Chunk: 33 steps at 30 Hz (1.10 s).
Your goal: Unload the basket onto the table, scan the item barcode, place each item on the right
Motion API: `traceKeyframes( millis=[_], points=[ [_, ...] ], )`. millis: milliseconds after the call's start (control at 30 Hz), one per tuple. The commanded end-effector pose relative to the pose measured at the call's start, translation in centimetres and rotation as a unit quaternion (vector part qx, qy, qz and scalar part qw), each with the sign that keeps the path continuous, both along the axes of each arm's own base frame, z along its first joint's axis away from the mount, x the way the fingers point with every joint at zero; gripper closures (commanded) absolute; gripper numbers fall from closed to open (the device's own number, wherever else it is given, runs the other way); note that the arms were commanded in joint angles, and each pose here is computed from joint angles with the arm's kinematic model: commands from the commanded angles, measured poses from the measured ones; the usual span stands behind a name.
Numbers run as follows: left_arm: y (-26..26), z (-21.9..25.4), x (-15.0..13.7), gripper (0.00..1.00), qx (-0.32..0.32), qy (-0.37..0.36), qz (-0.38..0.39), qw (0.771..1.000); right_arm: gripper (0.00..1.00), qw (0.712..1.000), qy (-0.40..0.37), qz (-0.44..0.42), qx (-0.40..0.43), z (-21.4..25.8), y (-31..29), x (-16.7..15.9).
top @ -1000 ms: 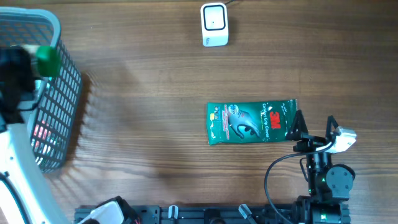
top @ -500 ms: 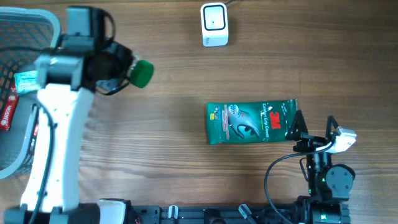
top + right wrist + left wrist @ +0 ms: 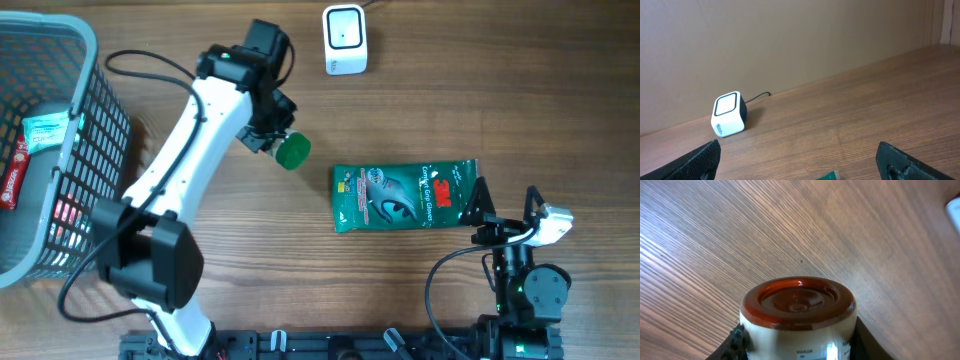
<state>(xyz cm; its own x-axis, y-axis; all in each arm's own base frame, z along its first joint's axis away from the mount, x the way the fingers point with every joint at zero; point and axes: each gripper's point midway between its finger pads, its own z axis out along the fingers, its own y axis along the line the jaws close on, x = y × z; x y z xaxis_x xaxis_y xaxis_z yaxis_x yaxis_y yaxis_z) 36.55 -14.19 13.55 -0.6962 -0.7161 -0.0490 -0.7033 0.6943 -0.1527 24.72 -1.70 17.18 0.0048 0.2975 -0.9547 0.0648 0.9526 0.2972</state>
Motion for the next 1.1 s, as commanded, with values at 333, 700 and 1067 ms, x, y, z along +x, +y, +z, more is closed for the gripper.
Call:
traceKeyframes(
  millis=[333,700,1067],
  points=[
    [-2.4,-3.1,0.1,0.64,0.062,0.006,-0.051,0.997,0.00,1.000,-0.004,-0.002,-0.006,0.2,0.0,0.0],
    [-4.4,-6.2,1.0,0.61,0.067,0.007,-0.068,0.995,0.00,1.000,-0.004,-0.002,-0.006,0.2,0.0,0.0],
    [-5.3,-8.1,1.6,0.51,0.067,0.007,-0.074,0.995,0.00,1.000,-0.004,-0.002,-0.006,0.2,0.0,0.0]
  ],
)
